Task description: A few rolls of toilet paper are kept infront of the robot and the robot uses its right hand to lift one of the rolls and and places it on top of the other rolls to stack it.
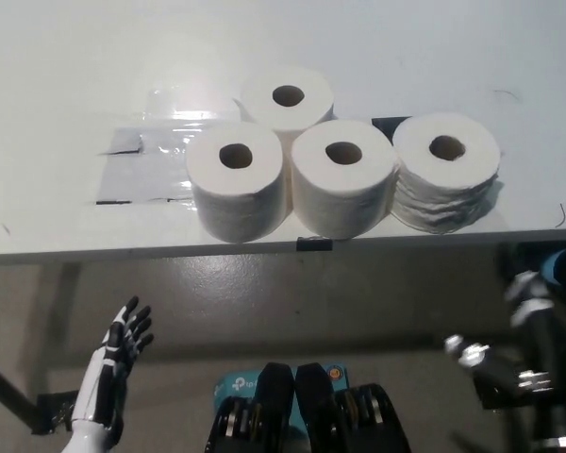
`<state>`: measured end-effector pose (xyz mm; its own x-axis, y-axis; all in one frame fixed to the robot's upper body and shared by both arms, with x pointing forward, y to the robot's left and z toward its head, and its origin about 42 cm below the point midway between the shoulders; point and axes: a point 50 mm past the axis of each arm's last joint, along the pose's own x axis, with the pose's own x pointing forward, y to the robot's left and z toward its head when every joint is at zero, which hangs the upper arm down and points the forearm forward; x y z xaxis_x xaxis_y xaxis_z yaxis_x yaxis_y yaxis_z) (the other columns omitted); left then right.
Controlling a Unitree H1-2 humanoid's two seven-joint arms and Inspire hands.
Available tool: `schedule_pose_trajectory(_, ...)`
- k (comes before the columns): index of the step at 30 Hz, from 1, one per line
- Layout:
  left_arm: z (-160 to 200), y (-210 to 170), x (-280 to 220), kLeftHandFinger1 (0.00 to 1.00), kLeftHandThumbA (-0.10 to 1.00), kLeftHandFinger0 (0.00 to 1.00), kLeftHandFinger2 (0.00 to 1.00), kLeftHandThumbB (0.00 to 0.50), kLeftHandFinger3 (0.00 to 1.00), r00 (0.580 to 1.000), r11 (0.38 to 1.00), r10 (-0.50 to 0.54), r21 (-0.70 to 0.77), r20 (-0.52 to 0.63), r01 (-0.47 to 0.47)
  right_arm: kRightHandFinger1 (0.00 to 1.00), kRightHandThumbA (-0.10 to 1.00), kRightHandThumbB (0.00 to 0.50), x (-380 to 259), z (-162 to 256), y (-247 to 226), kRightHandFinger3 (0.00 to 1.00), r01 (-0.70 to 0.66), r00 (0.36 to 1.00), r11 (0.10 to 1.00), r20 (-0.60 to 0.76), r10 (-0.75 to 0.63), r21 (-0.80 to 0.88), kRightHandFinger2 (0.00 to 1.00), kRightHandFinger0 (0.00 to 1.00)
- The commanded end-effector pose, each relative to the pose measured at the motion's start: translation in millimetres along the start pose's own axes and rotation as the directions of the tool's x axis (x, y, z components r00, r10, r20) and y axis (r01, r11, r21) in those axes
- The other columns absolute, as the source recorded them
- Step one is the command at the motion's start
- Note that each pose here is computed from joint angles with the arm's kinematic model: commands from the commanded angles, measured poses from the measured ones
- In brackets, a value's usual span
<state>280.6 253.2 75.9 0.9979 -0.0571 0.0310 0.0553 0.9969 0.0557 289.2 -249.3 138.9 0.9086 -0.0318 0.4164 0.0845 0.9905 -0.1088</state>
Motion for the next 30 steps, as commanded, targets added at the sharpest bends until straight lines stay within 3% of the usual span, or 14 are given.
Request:
schedule_pose_trajectory(1,12,-6,8,1.00,1.00,1.00,1.00,0.168,1.00,0.996,0.999,-0.036,0.010,0.077,0.035,1.00,1.00,0.111,20,50,-28,1.00,0.118,0.979,0.993,0.166,-0.118,0.011,1.00,1.00)
schedule_pose_trajectory(7,12,-10,10,1.00,1.00,1.00,1.00,0.192,1.00,0.996,0.999,-0.040,0.015,0.082,0.039,1.00,1.00,0.184,65,115,-57,1.00,0.138,0.946,0.990,0.296,-0.130,-0.004,1.00,1.00)
schedule_pose_trajectory(8,11,-10,10,1.00,1.00,1.00,1.00,0.190,1.00,0.996,0.999,-0.041,0.015,0.080,0.040,1.00,0.99,0.156,75,123,-62,1.00,0.123,0.949,0.992,0.295,-0.108,-0.034,1.00,1.00)
schedule_pose_trajectory(10,11,-10,9,1.00,1.00,1.00,1.00,0.192,1.00,0.996,0.999,-0.044,0.013,0.077,0.043,1.00,0.95,0.147,100,141,-74,1.00,0.062,0.962,0.989,0.273,-0.023,-0.135,1.00,1.00)
schedule_pose_trajectory(12,12,-10,10,1.00,1.00,1.00,1.00,0.195,1.00,0.996,0.999,-0.043,0.014,0.074,0.042,1.00,0.98,0.178,127,157,-83,1.00,-0.016,0.975,0.971,0.213,0.068,-0.237,1.00,1.00)
schedule_pose_trajectory(14,11,-10,9,1.00,1.00,1.00,1.00,0.196,1.00,0.996,0.999,-0.042,0.015,0.074,0.041,1.00,1.00,0.278,170,171,-93,1.00,-0.164,0.977,0.914,0.065,0.202,-0.370,1.00,1.00)
schedule_pose_trajectory(17,11,-10,8,1.00,1.00,1.00,1.00,0.195,1.00,0.996,0.999,-0.041,0.014,0.075,0.040,1.00,0.92,0.335,219,180,-92,1.00,-0.304,0.952,0.871,-0.099,0.289,-0.386,1.00,1.00)
schedule_pose_trajectory(18,11,-10,7,1.00,1.00,1.00,1.00,0.190,1.00,0.996,0.999,-0.041,0.014,0.077,0.040,1.00,0.97,0.354,236,182,-92,1.00,-0.351,0.936,0.828,-0.154,0.316,-0.436,1.00,1.00)
schedule_pose_trajectory(20,10,-9,8,1.00,1.00,1.00,1.00,0.188,1.00,0.996,0.999,-0.041,0.014,0.081,0.040,1.00,0.89,0.318,270,186,-89,1.00,-0.432,0.902,0.773,-0.240,0.360,-0.465,1.00,1.00)
schedule_pose_trajectory(23,10,-8,7,1.00,1.00,1.00,1.00,0.188,1.00,0.996,0.999,-0.036,0.007,0.081,0.035,1.00,0.87,0.315,311,186,-80,1.00,-0.536,0.840,0.715,-0.367,0.399,-0.450,1.00,1.00)
schedule_pose_trajectory(24,11,-7,8,1.00,1.00,1.00,1.00,0.189,1.00,0.996,0.999,-0.033,0.006,0.081,0.033,1.00,0.81,0.304,323,186,-75,1.00,-0.548,0.830,0.711,-0.393,0.396,-0.441,1.00,1.00)
schedule_pose_trajectory(28,12,-7,7,1.00,1.00,1.00,1.00,0.181,1.00,0.996,0.999,-0.032,0.006,0.086,0.032,1.00,0.79,0.336,350,184,-61,1.00,-0.602,0.785,0.650,-0.494,0.374,-0.464,1.00,1.00)
schedule_pose_trajectory(30,13,-6,7,1.00,1.00,1.00,1.00,0.204,1.00,0.996,1.000,-0.028,0.010,0.081,0.027,1.00,0.76,0.311,363,185,-49,1.00,-0.635,0.755,0.619,-0.539,0.373,-0.462,1.00,1.00)
